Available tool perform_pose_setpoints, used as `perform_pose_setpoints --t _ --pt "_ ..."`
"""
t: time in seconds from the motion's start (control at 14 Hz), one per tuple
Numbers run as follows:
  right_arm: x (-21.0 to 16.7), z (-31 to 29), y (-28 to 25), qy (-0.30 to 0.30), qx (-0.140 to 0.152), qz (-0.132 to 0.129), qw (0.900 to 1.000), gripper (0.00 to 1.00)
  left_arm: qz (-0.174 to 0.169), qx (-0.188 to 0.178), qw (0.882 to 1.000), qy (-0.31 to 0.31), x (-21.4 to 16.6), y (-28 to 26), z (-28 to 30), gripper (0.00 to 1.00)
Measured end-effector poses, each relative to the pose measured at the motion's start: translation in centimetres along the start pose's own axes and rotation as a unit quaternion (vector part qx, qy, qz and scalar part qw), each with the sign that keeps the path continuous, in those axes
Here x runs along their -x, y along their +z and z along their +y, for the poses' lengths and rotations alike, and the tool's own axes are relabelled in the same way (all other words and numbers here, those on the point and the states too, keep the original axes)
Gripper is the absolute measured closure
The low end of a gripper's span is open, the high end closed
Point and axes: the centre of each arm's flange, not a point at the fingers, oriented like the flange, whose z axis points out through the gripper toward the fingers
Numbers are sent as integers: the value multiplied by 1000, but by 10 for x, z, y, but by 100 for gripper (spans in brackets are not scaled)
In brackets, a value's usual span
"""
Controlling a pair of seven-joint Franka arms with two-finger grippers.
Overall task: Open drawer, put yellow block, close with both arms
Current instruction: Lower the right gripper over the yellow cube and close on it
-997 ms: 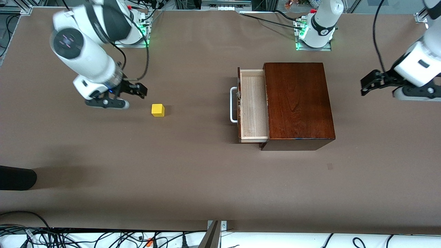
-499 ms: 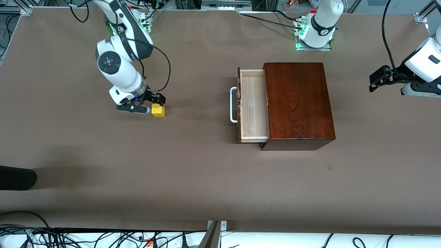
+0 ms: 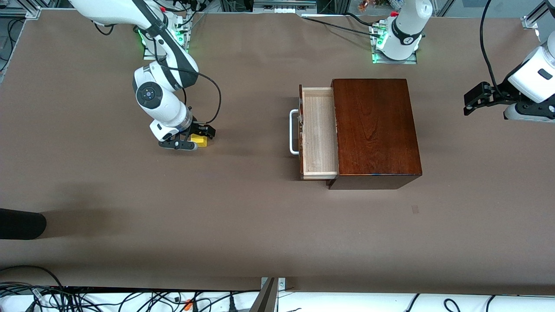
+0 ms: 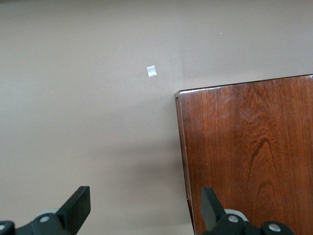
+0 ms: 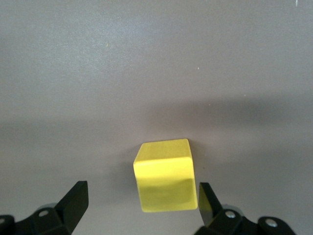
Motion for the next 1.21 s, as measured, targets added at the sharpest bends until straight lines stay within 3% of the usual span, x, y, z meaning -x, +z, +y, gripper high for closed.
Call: perform_pose_setpoints --t 0.5,0.71,0.93,1.21 --pt "-2 12 20 -13 18 -8 1000 0 0 0 1000 -3 0 0 0 0" --pt "-2 12 27 -21 21 -8 1000 12 0 0 1000 -2 0 0 0 0" --pt "-3 12 26 -23 22 -6 999 45 -4 0 1000 -2 1 0 0 0" --pt "-23 9 -14 -19 31 12 999 44 -11 0 1000 -2 3 1 1 0"
